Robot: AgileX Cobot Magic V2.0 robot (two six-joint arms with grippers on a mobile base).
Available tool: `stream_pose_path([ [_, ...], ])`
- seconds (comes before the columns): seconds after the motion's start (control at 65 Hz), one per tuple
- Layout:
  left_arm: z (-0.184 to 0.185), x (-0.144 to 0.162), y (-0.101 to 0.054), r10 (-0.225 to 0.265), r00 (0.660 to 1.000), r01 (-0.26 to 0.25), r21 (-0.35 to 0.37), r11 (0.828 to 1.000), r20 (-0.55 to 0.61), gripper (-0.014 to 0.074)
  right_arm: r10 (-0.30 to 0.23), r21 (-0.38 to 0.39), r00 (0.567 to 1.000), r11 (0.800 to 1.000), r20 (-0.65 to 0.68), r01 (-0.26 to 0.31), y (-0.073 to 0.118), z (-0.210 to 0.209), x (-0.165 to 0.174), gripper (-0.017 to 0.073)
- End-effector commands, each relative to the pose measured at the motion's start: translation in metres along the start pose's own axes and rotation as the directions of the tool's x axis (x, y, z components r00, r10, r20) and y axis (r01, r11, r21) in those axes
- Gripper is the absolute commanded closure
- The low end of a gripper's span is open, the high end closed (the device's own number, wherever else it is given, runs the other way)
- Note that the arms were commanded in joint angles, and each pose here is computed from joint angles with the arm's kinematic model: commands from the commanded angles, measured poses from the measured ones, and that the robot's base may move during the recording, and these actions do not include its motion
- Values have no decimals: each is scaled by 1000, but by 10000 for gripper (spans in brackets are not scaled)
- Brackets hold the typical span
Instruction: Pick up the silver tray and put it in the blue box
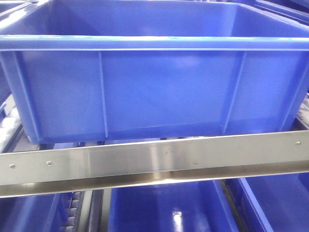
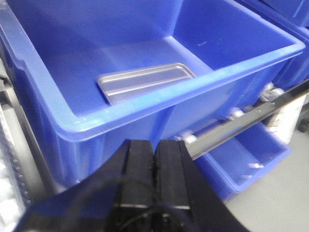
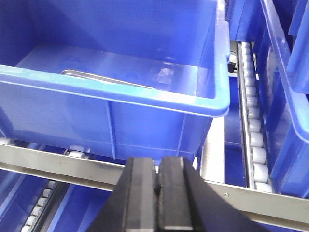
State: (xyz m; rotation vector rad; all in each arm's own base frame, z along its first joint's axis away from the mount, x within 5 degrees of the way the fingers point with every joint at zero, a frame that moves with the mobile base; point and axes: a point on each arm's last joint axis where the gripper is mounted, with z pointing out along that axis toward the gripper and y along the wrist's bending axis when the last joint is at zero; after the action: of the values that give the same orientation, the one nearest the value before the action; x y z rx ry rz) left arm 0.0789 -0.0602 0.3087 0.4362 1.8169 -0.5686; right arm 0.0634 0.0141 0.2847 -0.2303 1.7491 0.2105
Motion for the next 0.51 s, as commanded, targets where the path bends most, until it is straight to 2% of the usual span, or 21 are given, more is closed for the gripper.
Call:
stream_pose_path([
  [0.0, -6, -9, -3, -19, 997, 17, 31, 999, 77, 699, -27, -20, 995, 999, 96, 29, 2, -2, -16, 504],
  [0.046, -8, -4, 0, -15, 996, 13, 21, 1000, 88, 699, -27, -20, 995, 999, 96, 29, 2, -2, -16, 504],
  [0.123, -13, 7, 7, 26, 990, -22, -31, 999, 135, 699, -27, -20, 995, 999, 96, 29, 2, -2, -16, 504],
  [0.277, -20, 42, 23, 48, 962, -4, -164, 986, 268, 699, -27, -20, 995, 999, 96, 29, 2, -2, -16, 504],
  [0.354, -21, 60, 31, 59, 937, 27, -239, 971, 345, 699, -27, -20, 995, 999, 96, 29, 2, -2, -16, 504],
  [0.492, -21, 90, 42, 121, 891, 51, -362, 931, 437, 699, -27, -20, 995, 999, 96, 29, 2, -2, -16, 504],
])
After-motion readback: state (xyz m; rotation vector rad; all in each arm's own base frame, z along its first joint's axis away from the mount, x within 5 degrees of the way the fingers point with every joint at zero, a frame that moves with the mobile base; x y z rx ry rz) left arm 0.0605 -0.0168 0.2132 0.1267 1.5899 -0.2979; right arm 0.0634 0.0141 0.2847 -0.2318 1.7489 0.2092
